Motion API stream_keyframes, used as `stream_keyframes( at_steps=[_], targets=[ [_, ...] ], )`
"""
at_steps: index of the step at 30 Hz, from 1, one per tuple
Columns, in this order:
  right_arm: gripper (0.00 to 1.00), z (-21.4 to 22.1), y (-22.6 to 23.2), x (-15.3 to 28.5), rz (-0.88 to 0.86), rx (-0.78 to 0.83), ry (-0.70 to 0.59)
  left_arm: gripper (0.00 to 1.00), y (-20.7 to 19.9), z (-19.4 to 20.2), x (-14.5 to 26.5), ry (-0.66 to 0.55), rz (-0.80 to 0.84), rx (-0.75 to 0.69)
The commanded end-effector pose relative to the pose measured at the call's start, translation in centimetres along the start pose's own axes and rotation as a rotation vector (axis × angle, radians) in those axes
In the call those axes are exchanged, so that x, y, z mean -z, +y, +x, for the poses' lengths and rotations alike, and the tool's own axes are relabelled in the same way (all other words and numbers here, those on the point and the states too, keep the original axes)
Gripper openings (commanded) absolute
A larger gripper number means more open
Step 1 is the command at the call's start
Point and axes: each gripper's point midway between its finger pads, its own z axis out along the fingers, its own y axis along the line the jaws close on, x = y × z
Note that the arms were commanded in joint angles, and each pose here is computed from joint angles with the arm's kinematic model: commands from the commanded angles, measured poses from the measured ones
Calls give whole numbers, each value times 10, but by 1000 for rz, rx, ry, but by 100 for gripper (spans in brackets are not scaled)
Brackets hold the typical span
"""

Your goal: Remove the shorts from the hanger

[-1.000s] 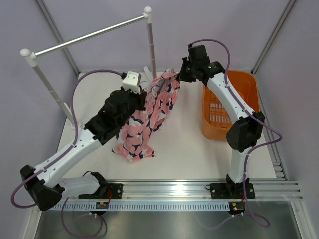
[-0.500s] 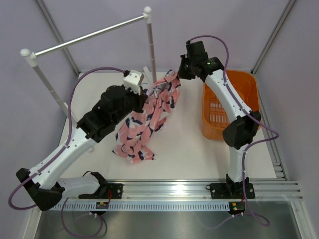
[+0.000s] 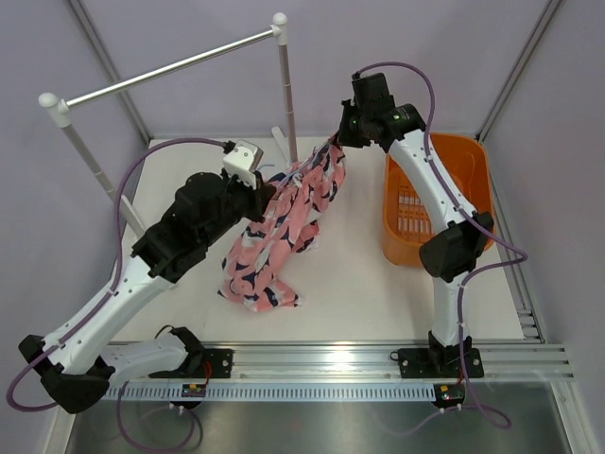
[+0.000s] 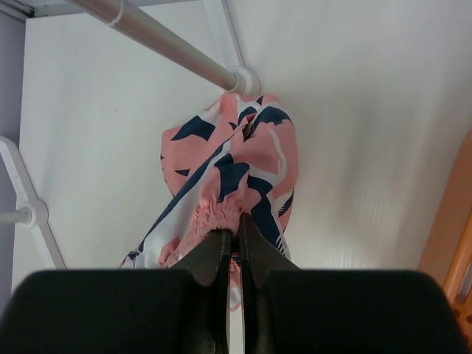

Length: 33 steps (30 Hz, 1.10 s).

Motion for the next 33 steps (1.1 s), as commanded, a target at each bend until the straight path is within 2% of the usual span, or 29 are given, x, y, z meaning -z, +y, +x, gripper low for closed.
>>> stream_keyframes(
  at_steps=[1,5,9,14,18,22,25,27,30,31,33],
  targets=[
    [0,2,-4,-9,1,-14,-22,0,-4,-51,29,-180,31,22],
    [0,19,0,-4,-24,-5,-4,0,-2,-76,36,-269,18,37],
    [0,34,25,17,-81,40,-16,0,7,-93,31,-330,-39,68],
    [0,53,68,68,-204,65,-58,0,21,-117,19,-454,-135,157],
    [0,65,95,104,-305,85,-60,0,26,-137,-1,-509,-186,196],
    [0,67,105,129,-332,120,-65,0,32,-164,-13,-590,-236,223],
    [0,42,100,151,-293,144,-146,0,47,-190,-12,-648,-322,244],
    [0,10,94,171,-235,168,-236,0,58,-214,-3,-682,-377,258],
    [0,-40,84,199,-150,163,-376,0,72,-223,7,-660,-450,244],
    [0,-69,79,215,-140,134,-454,0,75,-227,15,-663,-462,240],
    [0,-94,67,229,-120,113,-517,0,79,-226,24,-662,-474,238]
  ],
)
